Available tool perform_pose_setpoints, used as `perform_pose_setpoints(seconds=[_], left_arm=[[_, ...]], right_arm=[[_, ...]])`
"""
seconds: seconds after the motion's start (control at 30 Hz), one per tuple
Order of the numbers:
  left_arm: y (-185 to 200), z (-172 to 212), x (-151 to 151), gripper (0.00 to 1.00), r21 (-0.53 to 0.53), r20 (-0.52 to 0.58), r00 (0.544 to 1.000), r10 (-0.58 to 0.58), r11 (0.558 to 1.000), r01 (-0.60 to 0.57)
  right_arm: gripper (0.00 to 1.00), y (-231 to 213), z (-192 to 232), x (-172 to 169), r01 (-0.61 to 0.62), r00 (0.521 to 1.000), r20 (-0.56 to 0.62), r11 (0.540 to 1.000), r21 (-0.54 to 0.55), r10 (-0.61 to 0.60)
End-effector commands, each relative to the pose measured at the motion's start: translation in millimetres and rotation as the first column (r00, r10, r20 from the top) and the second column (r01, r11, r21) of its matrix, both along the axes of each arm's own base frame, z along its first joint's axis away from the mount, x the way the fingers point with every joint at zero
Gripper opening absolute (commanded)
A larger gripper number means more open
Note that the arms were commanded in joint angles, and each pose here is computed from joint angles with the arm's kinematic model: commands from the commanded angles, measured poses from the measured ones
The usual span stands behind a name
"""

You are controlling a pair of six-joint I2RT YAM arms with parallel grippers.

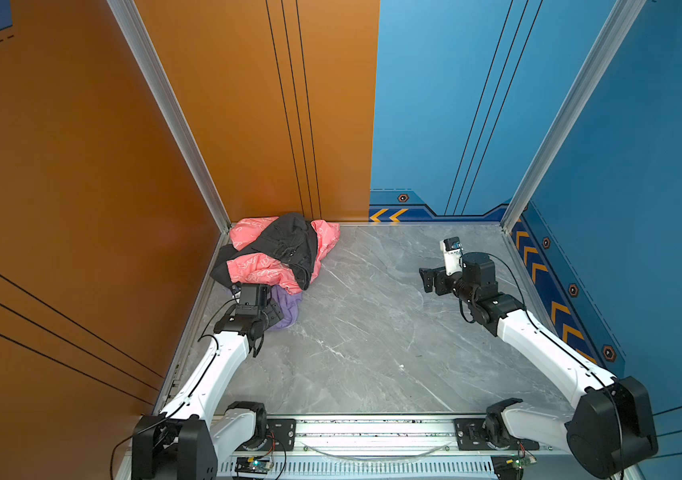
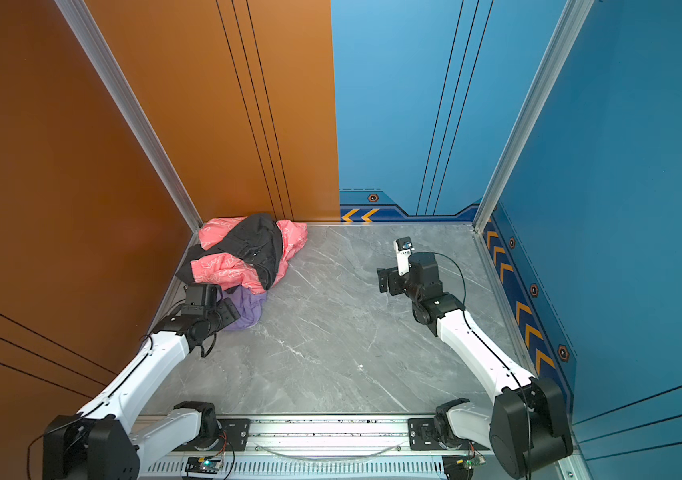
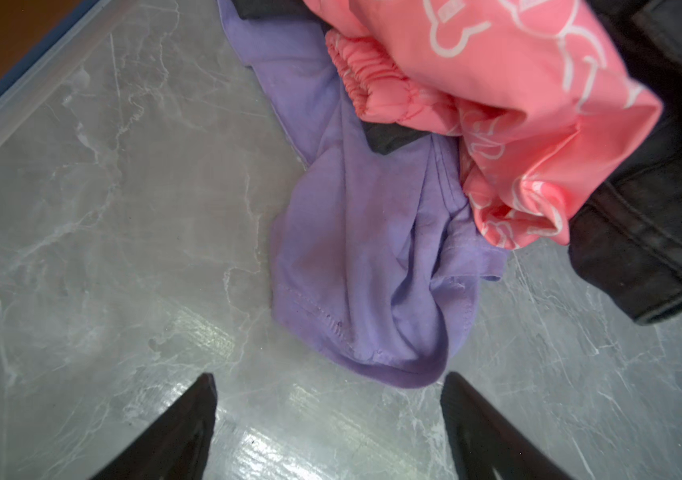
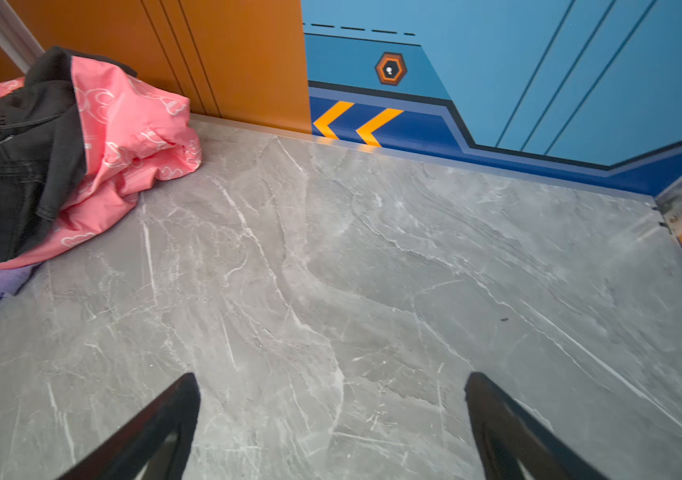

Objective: Pick out a specific cloth from the pile
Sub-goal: 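Grasp the purple cloth with the left gripper while the right arm reaches forward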

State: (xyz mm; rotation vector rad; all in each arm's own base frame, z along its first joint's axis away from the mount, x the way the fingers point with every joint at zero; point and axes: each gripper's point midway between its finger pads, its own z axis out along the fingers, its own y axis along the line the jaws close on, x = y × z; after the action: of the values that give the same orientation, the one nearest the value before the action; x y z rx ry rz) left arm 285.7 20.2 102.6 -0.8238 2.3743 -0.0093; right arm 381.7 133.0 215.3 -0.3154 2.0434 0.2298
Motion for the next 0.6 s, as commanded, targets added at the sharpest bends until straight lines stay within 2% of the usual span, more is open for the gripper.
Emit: perform_pose_setpoints(seconds=[0.0, 0.07, 0.3, 0.57], left_arm=[[-9, -11, 4, 0.77, -0.061, -0.012, 1.000, 0.021, 0.998, -0.022], [-10, -15, 9, 0.73, -0.065, -0.020, 0.999, 0.030, 0.997, -0.031], [-16, -31, 30, 0.52, -0.084, -0.090, 0.996, 0.026, 0.996, -0.034], [-25, -50, 49, 0.43, -0.097, -0.157, 0.988, 0.016, 0.995, -0.032]], right_arm=[[1.00, 25, 0, -3, -0.070, 0.997, -0.040, 0.997, 0.011, 0.071], [1.00, 37, 2, -3, -0.100, 0.994, -0.042, 0.995, 0.010, 0.100], [1.00, 68, 4, -2, -0.187, 0.981, -0.055, 0.982, 0.003, 0.187], [1.00, 86, 4, -2, -0.255, 0.965, -0.074, 0.967, -0.021, 0.253]])
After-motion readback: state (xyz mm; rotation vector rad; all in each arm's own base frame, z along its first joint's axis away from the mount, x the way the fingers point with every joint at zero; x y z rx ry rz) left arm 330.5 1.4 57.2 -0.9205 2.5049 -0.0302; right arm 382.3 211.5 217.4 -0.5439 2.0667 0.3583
